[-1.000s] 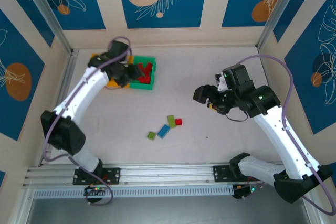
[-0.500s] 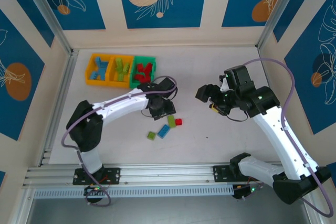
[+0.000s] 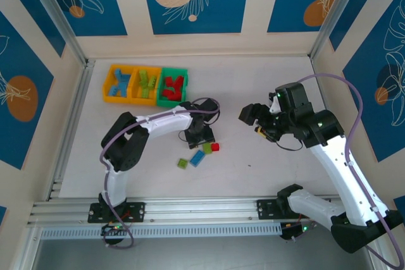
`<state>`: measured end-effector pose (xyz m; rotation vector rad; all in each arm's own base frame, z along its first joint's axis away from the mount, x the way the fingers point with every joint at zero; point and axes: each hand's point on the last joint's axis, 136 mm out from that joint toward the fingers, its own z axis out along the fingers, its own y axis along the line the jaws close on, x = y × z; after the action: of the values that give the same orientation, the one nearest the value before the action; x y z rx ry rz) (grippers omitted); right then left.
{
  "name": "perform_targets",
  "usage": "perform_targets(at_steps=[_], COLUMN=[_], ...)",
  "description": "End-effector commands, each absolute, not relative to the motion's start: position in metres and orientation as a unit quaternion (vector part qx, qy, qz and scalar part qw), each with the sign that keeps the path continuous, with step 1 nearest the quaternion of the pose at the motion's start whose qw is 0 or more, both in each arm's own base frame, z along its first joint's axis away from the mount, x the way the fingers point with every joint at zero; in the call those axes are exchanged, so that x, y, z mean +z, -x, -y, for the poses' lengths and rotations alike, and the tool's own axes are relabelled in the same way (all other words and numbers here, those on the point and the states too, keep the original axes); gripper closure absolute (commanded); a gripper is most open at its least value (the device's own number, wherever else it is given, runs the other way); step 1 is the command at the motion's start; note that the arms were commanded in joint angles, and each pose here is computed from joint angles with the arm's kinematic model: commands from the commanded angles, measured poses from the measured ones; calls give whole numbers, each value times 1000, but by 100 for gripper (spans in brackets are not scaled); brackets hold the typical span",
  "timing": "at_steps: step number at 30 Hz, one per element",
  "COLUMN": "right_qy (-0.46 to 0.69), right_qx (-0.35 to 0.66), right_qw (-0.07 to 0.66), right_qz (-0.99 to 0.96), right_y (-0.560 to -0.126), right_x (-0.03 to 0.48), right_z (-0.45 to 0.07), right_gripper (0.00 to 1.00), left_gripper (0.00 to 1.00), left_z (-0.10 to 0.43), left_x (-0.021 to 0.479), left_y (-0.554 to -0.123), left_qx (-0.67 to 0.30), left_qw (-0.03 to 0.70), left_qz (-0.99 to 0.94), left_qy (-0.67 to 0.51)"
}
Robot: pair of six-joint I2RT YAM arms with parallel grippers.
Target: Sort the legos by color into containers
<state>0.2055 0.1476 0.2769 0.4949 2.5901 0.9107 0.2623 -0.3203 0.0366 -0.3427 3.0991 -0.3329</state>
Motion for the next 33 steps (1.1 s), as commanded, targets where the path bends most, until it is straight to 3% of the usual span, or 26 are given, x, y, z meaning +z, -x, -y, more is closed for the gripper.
perform_targets(at_steps=[1, 8, 17, 25, 33], right_qy=[-189, -189, -192, -193, -194], right_qx=[317, 321, 322, 327, 326], right_qw=[162, 161, 160, 152, 152], right_qz=[-915, -914, -913, -913, -913], right_y=[-202, -205, -205, -205, -204], right_x=[271, 272, 272, 270, 270], right_z=[-145, -147, -147, -151, -150], right_gripper=[22, 22, 22, 22, 22], left_gripper=[44, 43, 72, 90, 94], left_z=[325, 309, 279, 252, 168], left_x=[30, 4, 9, 58, 148], left_y=[-261, -246, -244, -269, -332], left_qx=[-109, -51, -27, -75, -108], left_qw=[-19, -58, -42, 20, 147], left_qz=[-988, -994, -995, -989, -965], left_qy=[103, 78, 85, 126, 189])
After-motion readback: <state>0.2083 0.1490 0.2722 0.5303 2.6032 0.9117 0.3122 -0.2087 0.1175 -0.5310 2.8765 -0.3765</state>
